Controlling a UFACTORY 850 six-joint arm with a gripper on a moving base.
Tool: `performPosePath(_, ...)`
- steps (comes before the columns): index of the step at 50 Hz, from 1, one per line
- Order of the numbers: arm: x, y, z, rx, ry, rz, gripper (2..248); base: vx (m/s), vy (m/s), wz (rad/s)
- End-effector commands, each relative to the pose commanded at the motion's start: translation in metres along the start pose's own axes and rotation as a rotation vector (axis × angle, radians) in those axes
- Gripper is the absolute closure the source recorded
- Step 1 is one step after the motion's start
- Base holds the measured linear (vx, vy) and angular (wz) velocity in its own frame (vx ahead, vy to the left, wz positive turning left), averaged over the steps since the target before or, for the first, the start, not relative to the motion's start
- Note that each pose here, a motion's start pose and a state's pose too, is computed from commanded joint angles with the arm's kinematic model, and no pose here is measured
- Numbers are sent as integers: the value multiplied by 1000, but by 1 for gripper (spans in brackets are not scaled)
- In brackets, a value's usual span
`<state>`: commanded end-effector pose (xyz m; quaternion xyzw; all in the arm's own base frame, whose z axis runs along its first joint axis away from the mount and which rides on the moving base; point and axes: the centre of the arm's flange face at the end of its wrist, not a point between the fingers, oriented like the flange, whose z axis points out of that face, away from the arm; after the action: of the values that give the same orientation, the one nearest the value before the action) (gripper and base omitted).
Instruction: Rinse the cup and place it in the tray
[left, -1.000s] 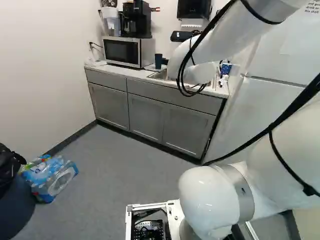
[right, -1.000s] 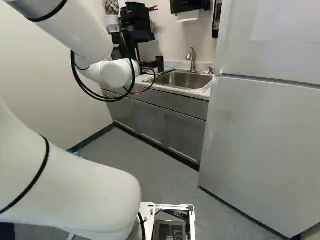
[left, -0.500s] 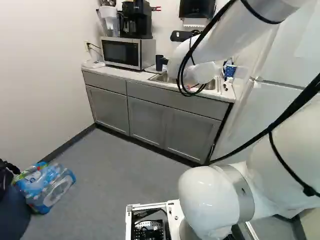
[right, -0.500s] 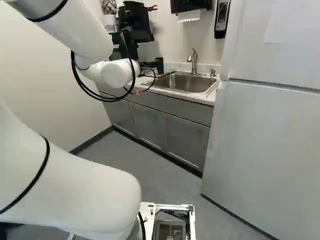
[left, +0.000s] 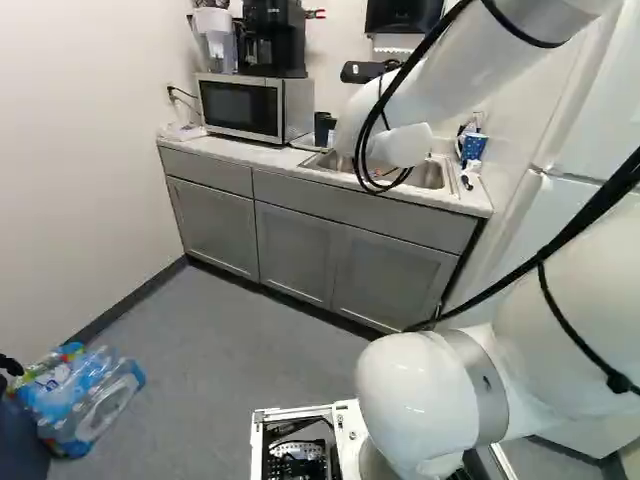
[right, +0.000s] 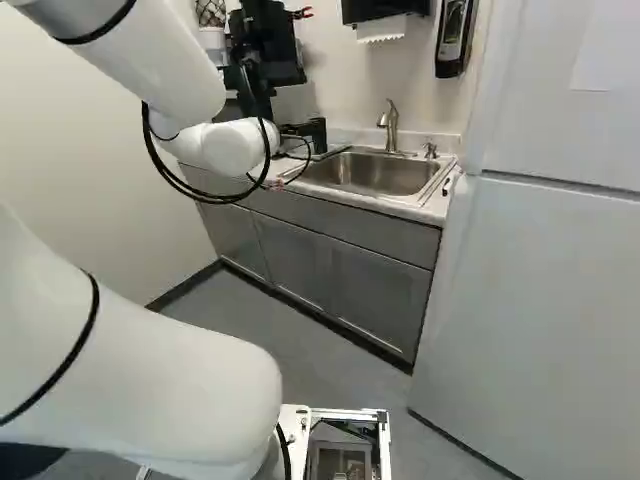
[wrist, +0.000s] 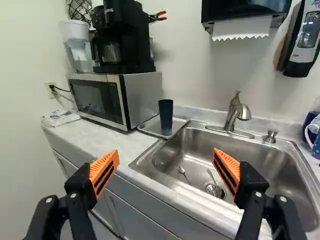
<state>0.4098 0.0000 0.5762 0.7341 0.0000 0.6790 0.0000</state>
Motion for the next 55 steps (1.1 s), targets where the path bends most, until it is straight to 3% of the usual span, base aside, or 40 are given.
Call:
performPosePath(30, 0, 0, 0, 0, 0, 0, 3, 167, -23, -152)
performPosePath(55, 0, 0, 0, 0, 0, 0, 3, 121, 1, -10)
